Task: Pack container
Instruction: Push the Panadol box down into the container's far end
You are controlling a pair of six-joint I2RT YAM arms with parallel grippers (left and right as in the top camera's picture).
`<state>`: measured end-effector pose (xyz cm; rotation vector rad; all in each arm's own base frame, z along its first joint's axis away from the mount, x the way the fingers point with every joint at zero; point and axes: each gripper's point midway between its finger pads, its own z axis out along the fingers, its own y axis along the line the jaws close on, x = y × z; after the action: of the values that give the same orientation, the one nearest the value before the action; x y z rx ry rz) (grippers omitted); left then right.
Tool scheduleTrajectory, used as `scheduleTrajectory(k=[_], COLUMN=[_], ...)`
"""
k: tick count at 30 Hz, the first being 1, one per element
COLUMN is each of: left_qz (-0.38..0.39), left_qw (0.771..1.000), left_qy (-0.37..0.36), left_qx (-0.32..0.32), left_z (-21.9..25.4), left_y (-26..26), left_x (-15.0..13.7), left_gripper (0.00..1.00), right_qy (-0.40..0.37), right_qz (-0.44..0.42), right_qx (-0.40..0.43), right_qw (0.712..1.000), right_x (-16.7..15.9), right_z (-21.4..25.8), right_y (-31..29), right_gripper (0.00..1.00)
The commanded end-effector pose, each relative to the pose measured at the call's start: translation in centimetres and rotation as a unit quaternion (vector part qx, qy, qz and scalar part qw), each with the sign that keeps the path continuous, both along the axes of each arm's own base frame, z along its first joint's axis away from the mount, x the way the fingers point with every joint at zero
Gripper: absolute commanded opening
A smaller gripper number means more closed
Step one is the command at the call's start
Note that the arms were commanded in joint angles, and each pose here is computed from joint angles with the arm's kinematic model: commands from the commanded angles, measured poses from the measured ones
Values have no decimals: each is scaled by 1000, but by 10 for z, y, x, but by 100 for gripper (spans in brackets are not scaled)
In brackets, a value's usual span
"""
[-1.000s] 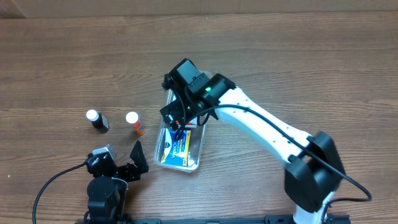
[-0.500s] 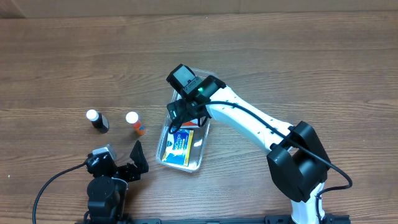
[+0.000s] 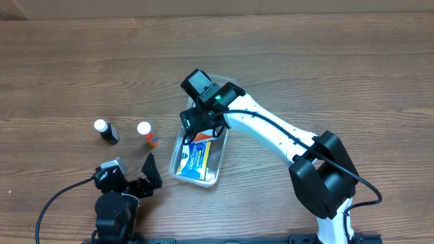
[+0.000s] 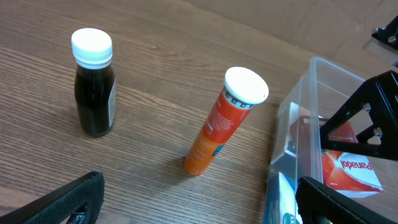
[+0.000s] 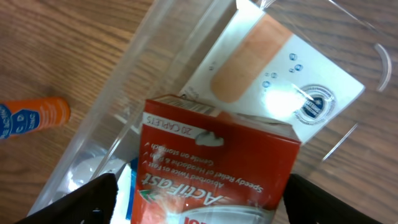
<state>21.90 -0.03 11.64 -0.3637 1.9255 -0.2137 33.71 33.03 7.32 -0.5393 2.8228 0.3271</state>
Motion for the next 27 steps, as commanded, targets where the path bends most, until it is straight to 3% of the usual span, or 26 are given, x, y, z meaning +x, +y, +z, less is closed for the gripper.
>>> scheduleTrajectory(k=[1, 3, 6, 9, 16, 27], left_qz=[-3, -3, -3, -3, -3, -3], left_qw=[1000, 1000, 1000, 1000, 1000, 1000], left_qy=[-2, -2, -2, -2, -2, -2], left_qx=[8, 8, 8, 8, 8, 8], left_z=[0, 0, 0, 0, 0, 0], left_y=[1, 1, 0, 1, 0, 1], left_x=[0, 0, 0, 0, 0, 0], left_gripper=[100, 100, 100, 100, 100, 100], right_qy=[-12, -13, -10, -5, -26, -26], right_qz=[-23, -24, -31, -31, -38, -74], right_qx=[-11, -13, -12, -15, -39, -65], right_qw=[1000, 1000, 999, 999, 998, 995], right_x=[9, 9, 9, 5, 2, 9], right_z=[2, 2, 2, 1, -4, -22], right_y=[-3, -4, -4, -4, 0, -15], right_gripper=[84, 77, 77, 96, 100, 80])
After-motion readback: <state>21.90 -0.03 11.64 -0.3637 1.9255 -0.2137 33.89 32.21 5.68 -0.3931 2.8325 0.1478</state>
